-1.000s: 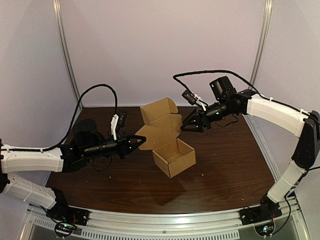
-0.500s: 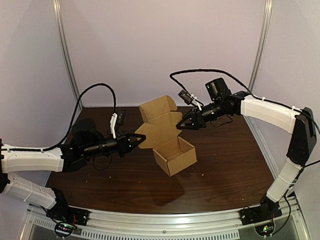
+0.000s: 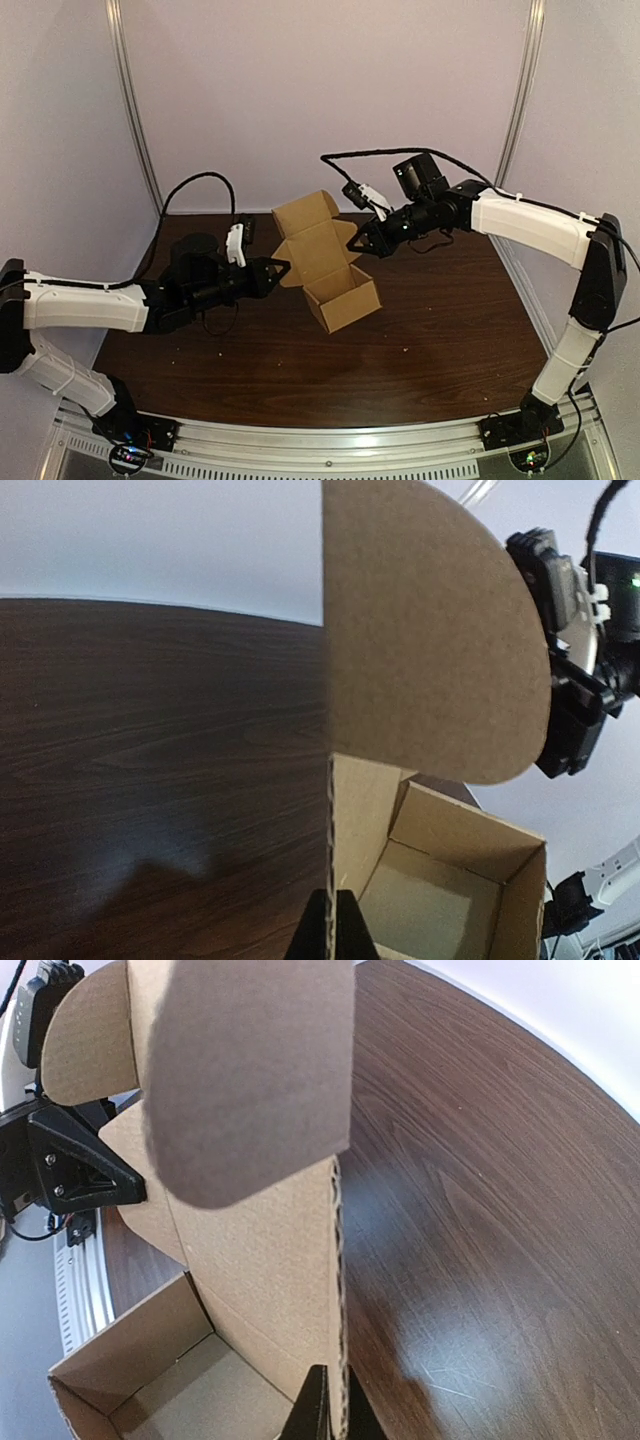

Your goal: Fold the paper box

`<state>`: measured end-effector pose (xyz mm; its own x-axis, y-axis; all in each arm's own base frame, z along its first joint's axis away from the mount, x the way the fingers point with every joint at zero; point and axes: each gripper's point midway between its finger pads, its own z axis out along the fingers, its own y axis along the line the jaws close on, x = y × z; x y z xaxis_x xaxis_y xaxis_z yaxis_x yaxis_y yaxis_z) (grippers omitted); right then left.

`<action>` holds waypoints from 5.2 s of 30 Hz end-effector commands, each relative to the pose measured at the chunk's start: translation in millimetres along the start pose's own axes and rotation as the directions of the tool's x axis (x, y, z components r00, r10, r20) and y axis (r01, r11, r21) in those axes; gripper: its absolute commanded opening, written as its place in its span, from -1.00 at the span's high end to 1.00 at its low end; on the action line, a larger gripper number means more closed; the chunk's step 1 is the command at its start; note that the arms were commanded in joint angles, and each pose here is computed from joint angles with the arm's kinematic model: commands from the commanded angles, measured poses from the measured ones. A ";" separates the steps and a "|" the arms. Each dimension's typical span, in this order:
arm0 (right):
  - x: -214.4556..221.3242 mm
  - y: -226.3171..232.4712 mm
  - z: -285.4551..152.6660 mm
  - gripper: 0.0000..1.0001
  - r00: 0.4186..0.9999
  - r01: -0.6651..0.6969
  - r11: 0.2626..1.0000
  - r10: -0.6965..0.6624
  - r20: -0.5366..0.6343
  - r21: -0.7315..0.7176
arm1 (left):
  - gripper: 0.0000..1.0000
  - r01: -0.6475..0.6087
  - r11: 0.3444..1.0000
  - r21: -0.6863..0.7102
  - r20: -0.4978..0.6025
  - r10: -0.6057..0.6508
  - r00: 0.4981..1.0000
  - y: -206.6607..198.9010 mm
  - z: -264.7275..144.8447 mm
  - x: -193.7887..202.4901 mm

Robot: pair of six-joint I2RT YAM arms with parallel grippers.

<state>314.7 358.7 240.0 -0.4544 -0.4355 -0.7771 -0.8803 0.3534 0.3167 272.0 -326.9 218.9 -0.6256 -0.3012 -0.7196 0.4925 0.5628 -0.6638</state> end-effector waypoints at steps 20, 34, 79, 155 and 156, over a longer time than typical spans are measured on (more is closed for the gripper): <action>16.8 -34.3 24.2 1.00 0.979 -0.190 0.981 0.192 -0.071 0.043 | 0.21 -0.009 0.994 -0.108 -0.018 0.007 1.000 13.5 5.2 -3.6; 2.1 57.7 -29.7 1.00 0.999 -0.030 0.904 0.035 0.004 -0.427 | -0.20 -0.203 0.885 -0.419 -0.032 0.209 0.977 101.8 -53.5 3.0; 16.0 16.5 -4.1 1.00 0.991 -0.123 0.963 0.109 -0.071 -0.241 | -0.16 -0.229 0.891 0.391 -0.061 0.274 0.960 -42.1 -20.7 18.3; 14.8 26.1 -38.0 -0.02 0.992 -0.116 0.892 0.127 -0.003 -0.437 | 1.00 -0.194 0.877 0.439 -0.051 0.240 0.969 -64.2 -12.9 16.3; 16.9 36.1 -38.1 -0.04 0.995 -0.090 0.886 0.098 -0.006 -0.454 | 1.00 -0.193 0.878 0.437 -0.049 0.238 0.970 -64.0 -12.5 15.6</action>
<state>304.1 321.3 259.4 -0.6038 -0.3424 -0.7199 -0.7816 0.0768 0.6190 219.4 -363.3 232.6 -0.5612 -0.0516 -0.8261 0.8001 0.2215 -0.5574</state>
